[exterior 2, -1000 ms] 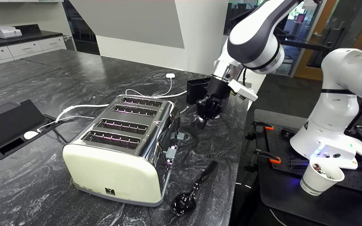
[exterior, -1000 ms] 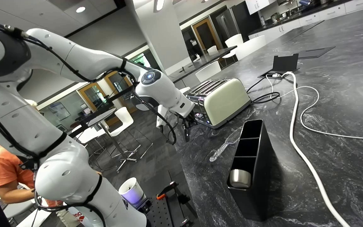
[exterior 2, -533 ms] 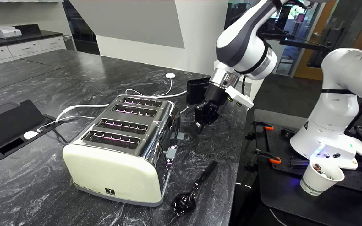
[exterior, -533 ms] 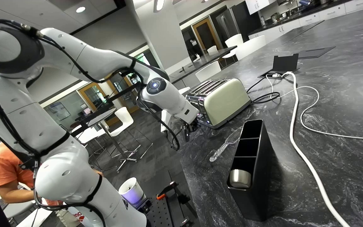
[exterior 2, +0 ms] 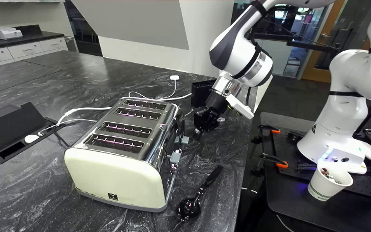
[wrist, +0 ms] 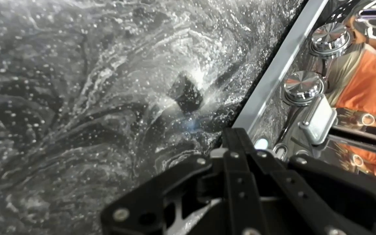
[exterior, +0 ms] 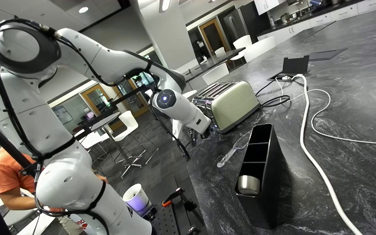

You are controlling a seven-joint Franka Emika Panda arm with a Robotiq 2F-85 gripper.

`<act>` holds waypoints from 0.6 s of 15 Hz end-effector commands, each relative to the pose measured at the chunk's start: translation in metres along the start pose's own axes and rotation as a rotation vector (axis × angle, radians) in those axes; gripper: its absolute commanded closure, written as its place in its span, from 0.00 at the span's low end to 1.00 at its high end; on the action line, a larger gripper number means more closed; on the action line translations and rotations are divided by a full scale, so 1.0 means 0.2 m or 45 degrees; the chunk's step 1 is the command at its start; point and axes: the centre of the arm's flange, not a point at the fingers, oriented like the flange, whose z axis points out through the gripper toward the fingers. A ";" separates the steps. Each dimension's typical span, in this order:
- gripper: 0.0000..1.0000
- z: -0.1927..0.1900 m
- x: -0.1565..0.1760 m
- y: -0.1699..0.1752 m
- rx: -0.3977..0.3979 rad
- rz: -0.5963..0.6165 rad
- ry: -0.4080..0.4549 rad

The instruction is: Press the button on the toaster

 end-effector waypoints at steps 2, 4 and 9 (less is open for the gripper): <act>1.00 0.10 0.04 0.04 0.068 0.014 0.024; 1.00 0.11 0.04 0.04 0.092 0.017 0.021; 1.00 0.11 0.03 0.05 0.148 0.015 0.022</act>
